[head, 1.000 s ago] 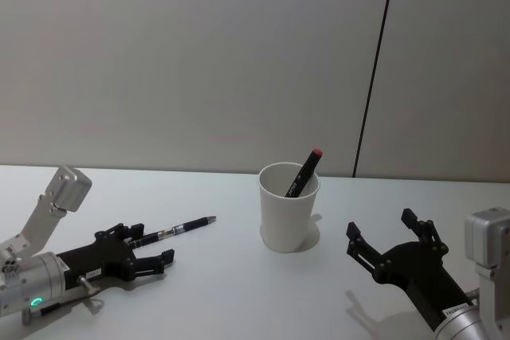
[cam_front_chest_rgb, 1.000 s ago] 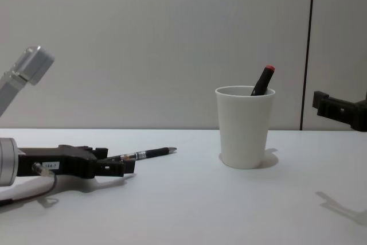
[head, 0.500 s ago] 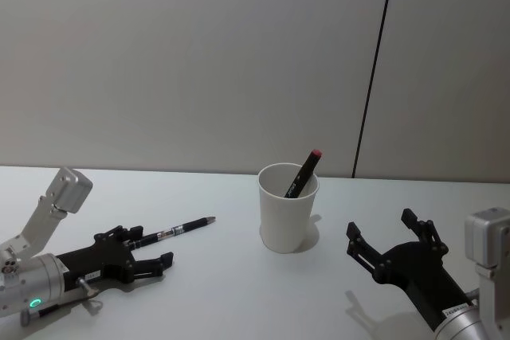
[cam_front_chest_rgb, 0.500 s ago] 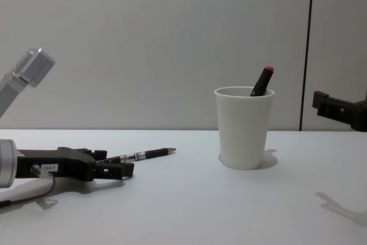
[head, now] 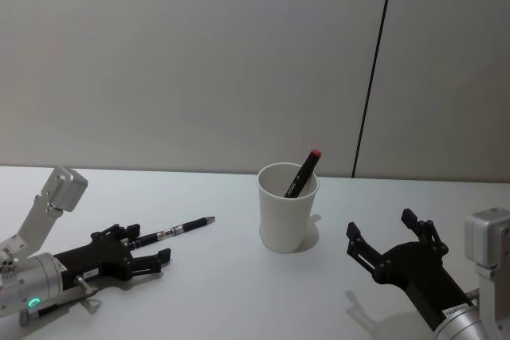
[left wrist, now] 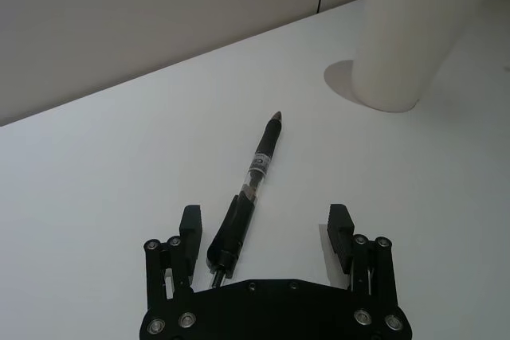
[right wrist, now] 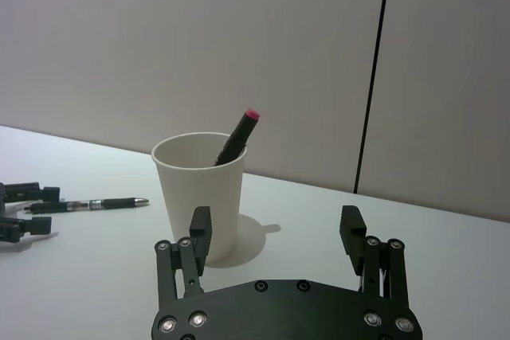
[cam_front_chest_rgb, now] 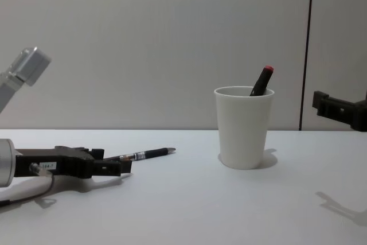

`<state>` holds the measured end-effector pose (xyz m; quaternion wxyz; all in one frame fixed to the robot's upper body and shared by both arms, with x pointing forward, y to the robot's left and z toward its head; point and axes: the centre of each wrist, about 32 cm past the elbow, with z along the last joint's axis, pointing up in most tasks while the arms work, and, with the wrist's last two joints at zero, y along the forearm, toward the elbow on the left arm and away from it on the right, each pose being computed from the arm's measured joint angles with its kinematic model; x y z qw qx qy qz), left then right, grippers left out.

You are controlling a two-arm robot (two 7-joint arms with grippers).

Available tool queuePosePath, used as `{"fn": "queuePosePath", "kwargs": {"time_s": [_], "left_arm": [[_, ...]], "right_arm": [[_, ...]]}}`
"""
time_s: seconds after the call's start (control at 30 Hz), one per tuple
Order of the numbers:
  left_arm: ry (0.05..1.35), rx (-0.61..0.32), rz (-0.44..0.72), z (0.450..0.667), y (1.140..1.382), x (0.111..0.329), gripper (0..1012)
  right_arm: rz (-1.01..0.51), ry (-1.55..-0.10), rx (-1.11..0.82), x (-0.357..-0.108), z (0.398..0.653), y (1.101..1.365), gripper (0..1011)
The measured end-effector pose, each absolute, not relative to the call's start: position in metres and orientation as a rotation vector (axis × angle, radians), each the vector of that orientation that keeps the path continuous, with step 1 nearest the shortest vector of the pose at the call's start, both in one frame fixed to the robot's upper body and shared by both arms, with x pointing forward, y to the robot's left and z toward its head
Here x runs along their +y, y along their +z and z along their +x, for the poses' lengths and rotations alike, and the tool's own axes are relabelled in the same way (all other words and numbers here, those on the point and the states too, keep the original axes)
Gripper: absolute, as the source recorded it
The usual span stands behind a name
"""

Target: Place the pen into the pen holder.

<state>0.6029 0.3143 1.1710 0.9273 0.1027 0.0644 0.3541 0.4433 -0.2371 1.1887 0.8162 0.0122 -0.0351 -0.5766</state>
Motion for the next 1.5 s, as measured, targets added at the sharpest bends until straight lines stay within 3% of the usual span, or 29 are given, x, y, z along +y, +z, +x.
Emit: {"fn": "queuePosePath", "kwargs": {"time_s": [0.47, 1.5], "left_arm": [[0.734, 0.138, 0.195, 0.6023, 1.1708, 0.317, 1000], [0.707, 0.115, 0.29, 0.6076, 1.1747, 0.3168, 1000]], "right_arm": [[0.026, -1.23, -0.075, -0.2371, 0.4433, 1.1887, 1001], [0.026, -1.229, -0.075, -0.2371, 0.4433, 1.1887, 1001]]}}
